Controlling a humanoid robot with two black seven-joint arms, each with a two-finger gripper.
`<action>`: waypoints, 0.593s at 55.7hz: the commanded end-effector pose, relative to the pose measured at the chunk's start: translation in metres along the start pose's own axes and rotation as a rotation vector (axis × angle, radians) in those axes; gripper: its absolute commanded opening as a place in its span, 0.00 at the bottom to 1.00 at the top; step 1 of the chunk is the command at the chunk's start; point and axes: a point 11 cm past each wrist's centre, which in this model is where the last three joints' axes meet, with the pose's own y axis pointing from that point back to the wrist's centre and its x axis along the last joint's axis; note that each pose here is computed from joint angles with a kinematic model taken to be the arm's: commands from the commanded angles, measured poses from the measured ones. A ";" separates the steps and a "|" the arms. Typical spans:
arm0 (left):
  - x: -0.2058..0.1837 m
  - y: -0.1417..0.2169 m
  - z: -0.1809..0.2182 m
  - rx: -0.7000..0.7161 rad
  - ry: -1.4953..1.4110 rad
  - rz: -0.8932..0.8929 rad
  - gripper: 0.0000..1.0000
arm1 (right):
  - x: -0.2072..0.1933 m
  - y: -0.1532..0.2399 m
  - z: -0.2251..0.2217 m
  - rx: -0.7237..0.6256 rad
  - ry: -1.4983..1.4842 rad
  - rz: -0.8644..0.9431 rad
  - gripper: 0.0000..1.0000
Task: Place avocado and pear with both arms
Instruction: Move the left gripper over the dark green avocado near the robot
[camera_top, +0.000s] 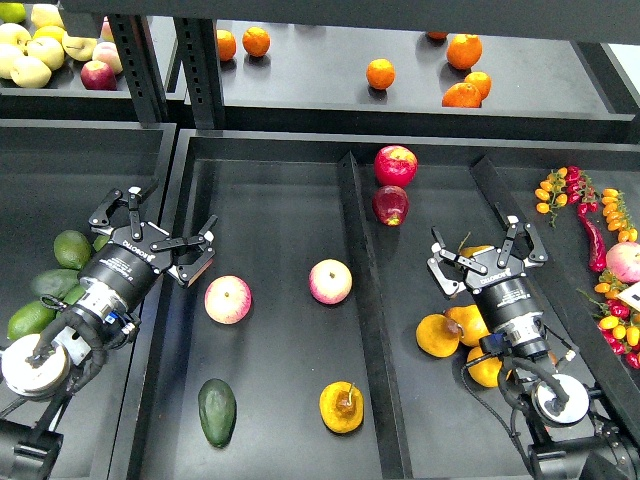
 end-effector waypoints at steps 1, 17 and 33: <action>0.000 0.000 -0.001 0.011 0.000 0.000 1.00 | 0.000 -0.001 0.003 -0.009 0.001 0.000 1.00; -0.003 0.001 0.016 -0.045 -0.013 -0.028 1.00 | 0.000 -0.001 0.002 -0.008 0.001 0.000 1.00; -0.005 0.001 0.016 -0.041 -0.014 -0.037 1.00 | 0.000 -0.001 0.002 -0.008 0.001 0.000 1.00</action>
